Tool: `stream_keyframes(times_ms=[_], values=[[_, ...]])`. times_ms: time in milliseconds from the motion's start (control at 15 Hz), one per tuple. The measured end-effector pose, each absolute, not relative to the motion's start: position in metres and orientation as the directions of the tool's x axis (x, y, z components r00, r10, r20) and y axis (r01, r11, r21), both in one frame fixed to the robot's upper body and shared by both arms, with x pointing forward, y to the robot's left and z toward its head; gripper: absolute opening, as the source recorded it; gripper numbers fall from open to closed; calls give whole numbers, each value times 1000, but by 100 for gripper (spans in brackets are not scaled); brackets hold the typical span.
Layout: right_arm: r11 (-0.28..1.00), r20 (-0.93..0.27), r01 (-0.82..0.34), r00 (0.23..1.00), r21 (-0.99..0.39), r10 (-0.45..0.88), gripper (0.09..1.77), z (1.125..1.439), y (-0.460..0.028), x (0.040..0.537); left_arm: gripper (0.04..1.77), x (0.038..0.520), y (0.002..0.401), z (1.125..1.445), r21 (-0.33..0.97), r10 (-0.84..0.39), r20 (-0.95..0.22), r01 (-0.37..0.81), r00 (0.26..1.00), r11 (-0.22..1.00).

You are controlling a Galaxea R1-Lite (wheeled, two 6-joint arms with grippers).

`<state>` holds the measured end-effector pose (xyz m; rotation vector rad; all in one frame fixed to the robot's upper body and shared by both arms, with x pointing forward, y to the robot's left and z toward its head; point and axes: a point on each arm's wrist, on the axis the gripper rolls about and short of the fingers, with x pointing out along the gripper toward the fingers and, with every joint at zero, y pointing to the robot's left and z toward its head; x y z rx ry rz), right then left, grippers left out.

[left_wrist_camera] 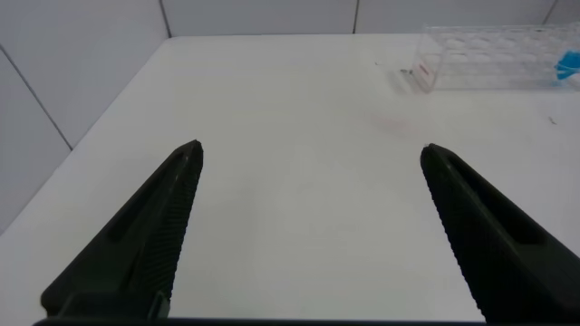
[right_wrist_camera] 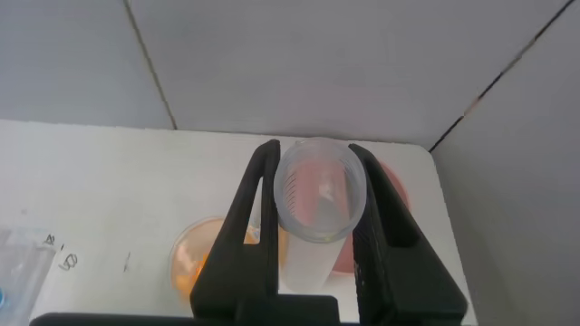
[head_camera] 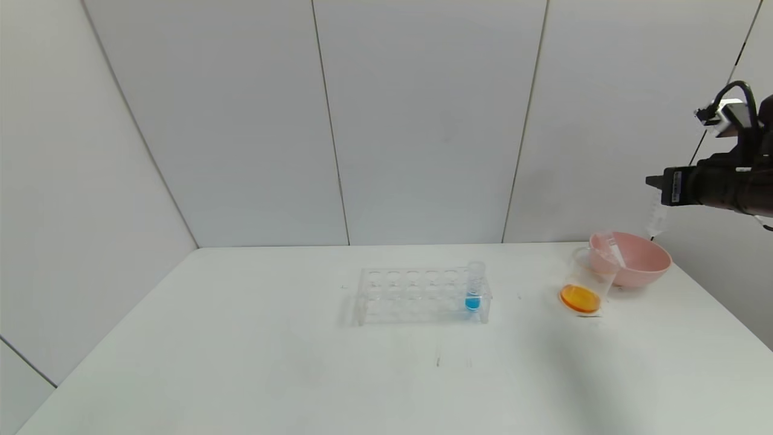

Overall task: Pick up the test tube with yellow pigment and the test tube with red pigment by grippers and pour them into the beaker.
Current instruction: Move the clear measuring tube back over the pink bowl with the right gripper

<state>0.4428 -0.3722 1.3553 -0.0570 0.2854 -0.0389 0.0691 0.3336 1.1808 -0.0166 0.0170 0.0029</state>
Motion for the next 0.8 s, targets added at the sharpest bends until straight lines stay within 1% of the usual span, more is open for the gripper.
stream_keyframes(times_ms=[133,267,333,400,467,600,667,800], values=[[998,-237,56,970,-10,-57,53,1351,-372,448,172,69,334,1181,-16,3,-17,-3,1000,1000],[997,-116,72,991,4,-71,53,1354,-376,460,172,69,334,1181,-17,3,-17,-3,1000,1000],[995,-64,95,993,2,-95,53,1353,-381,465,172,69,334,1181,-17,3,-17,-3,1000,1000],[989,-55,145,988,0,-145,53,1347,-387,470,172,69,334,1181,-17,3,-17,-3,1000,1000],[983,-94,183,979,-12,-183,53,1335,-392,471,172,69,334,1181,-17,3,-17,-3,1000,1000],[977,-212,209,954,-34,-212,53,1313,-398,469,172,69,334,1181,-17,3,-17,-3,1000,1000],[976,-240,213,947,-33,-215,53,1307,-399,467,172,69,334,1181,-17,3,-17,-3,1000,1000],[975,-259,220,940,-33,-221,53,1299,-400,469,172,69,334,1181,-17,3,-17,-3,1000,1000]])
